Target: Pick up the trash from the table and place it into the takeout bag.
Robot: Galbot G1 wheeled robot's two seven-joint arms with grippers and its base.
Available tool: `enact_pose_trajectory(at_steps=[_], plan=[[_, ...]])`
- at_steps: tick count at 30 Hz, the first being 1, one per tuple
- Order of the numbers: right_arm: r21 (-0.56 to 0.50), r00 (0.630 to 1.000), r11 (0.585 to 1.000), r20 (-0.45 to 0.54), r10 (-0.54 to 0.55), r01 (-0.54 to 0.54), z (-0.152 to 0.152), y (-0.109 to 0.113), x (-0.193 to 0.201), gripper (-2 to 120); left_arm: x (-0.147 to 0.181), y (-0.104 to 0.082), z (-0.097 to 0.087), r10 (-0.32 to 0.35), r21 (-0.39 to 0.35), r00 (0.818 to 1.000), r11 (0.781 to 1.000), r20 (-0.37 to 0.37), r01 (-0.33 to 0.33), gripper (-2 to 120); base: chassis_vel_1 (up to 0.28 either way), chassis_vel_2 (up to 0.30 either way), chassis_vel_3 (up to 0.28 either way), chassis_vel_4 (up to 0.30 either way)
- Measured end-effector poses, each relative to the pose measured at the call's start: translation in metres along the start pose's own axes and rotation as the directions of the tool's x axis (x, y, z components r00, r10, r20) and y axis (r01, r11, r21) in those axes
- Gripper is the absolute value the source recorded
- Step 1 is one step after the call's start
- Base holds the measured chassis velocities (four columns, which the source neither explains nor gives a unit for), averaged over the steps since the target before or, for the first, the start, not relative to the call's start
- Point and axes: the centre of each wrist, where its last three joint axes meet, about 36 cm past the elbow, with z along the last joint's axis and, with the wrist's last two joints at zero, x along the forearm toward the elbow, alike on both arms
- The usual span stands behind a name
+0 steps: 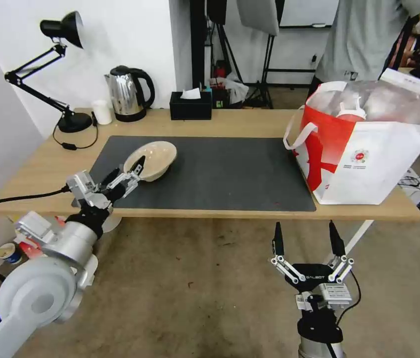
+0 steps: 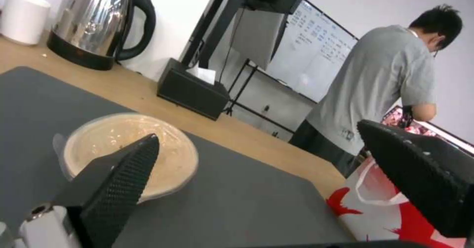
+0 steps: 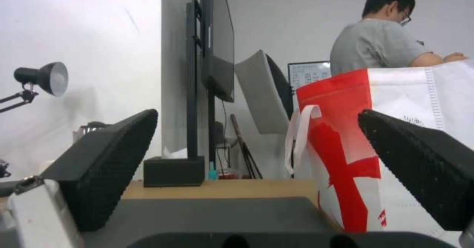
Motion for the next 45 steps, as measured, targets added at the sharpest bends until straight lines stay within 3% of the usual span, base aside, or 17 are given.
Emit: enact_pose_trajectory(at_steps=[19,45], plan=[[0.000,1.000,1.000,0.000,0.000,0.000,0.000,0.000,0.000,100,0.004,-0.001,0.005,-0.048,0.029,0.999,0.998,-0.011,0.048,100,0.000,0.000,0.000,0.000],[0.000,1.000,1.000,0.000,0.000,0.000,0.000,0.000,0.000,100,-0.025,0.037,0.004,-0.114,0.022,0.993,0.993,-0.044,0.115,100,0.000,0.000,0.000,0.000]])
